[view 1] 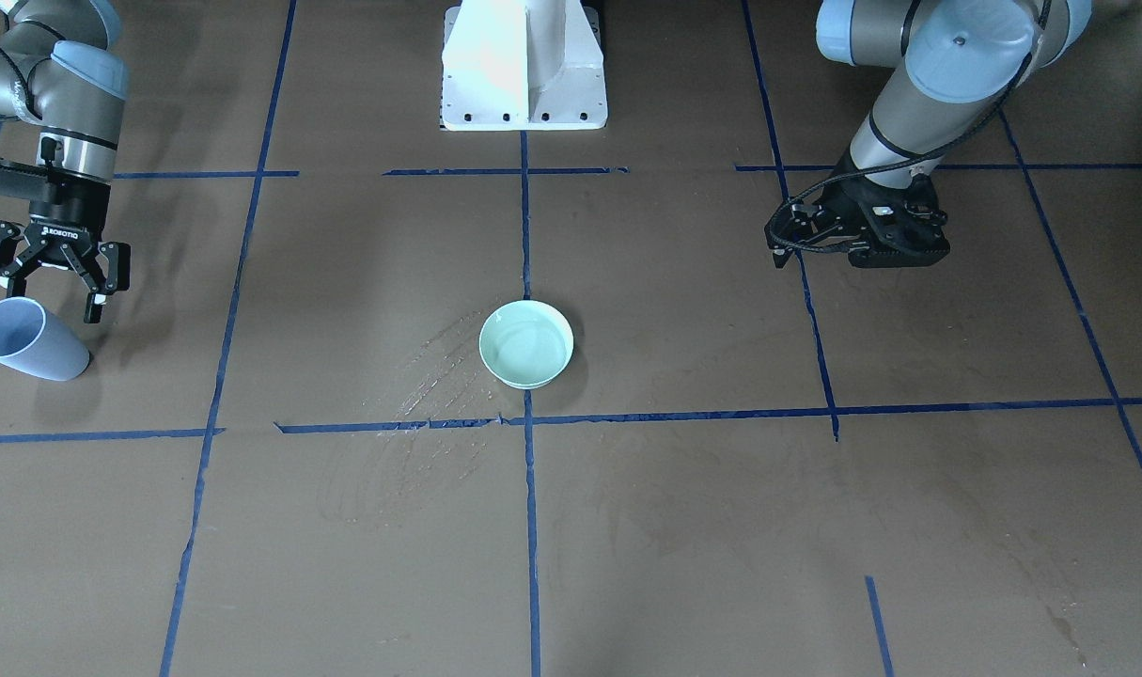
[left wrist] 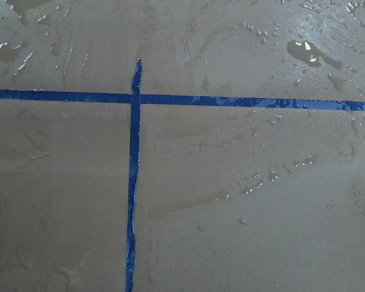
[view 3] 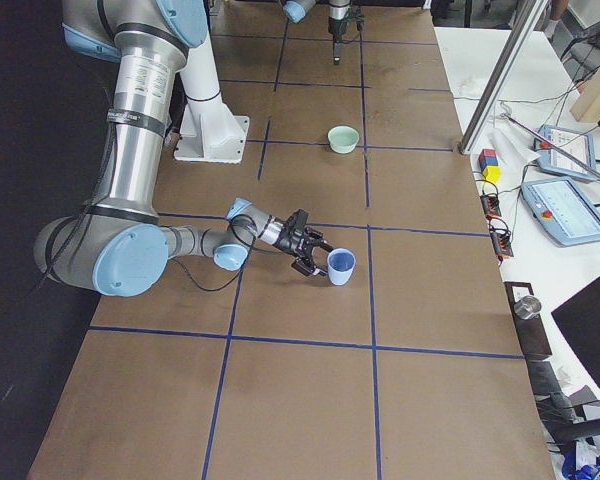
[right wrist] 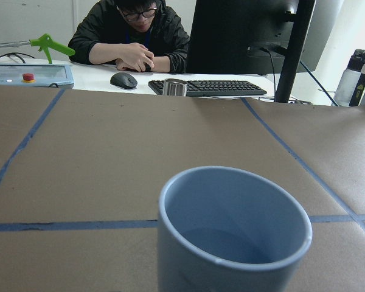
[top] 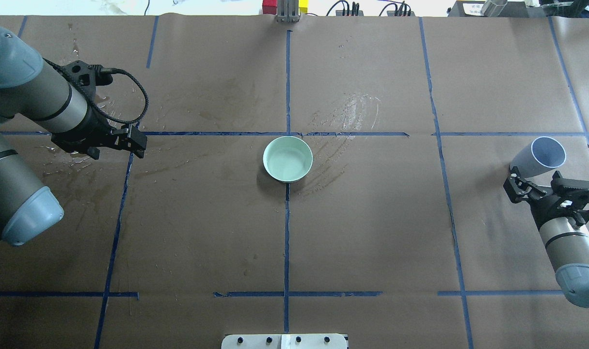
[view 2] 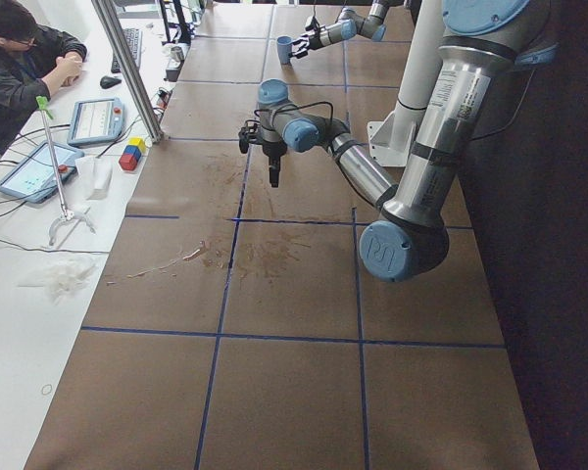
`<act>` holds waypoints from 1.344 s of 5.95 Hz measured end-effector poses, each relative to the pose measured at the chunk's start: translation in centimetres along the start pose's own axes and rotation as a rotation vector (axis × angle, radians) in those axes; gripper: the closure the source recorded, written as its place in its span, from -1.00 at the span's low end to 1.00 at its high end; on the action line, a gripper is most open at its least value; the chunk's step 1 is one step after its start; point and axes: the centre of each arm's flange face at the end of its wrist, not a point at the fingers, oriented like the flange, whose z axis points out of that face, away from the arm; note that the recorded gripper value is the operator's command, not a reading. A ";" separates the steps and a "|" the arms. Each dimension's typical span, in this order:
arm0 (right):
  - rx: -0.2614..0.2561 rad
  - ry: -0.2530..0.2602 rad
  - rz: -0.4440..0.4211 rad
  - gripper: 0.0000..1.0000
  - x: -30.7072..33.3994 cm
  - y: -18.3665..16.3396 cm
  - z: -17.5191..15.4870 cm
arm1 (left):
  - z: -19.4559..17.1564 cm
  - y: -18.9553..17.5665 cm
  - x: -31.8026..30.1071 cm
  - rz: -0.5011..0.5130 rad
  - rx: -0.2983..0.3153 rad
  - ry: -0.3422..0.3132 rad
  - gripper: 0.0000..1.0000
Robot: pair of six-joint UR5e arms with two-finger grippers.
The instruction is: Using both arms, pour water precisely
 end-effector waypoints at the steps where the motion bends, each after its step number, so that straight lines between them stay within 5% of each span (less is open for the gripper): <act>1: 0.019 0.004 -0.003 -0.99 -0.3 0.3 0.4 | 0.0 0.0 0.0 0.000 0.000 0.000 -1.00; 8: 0.080 0.029 -0.018 -0.99 -0.3 1.3 2.0 | 0.3 -0.1 -0.1 -0.001 -0.004 -0.005 -1.00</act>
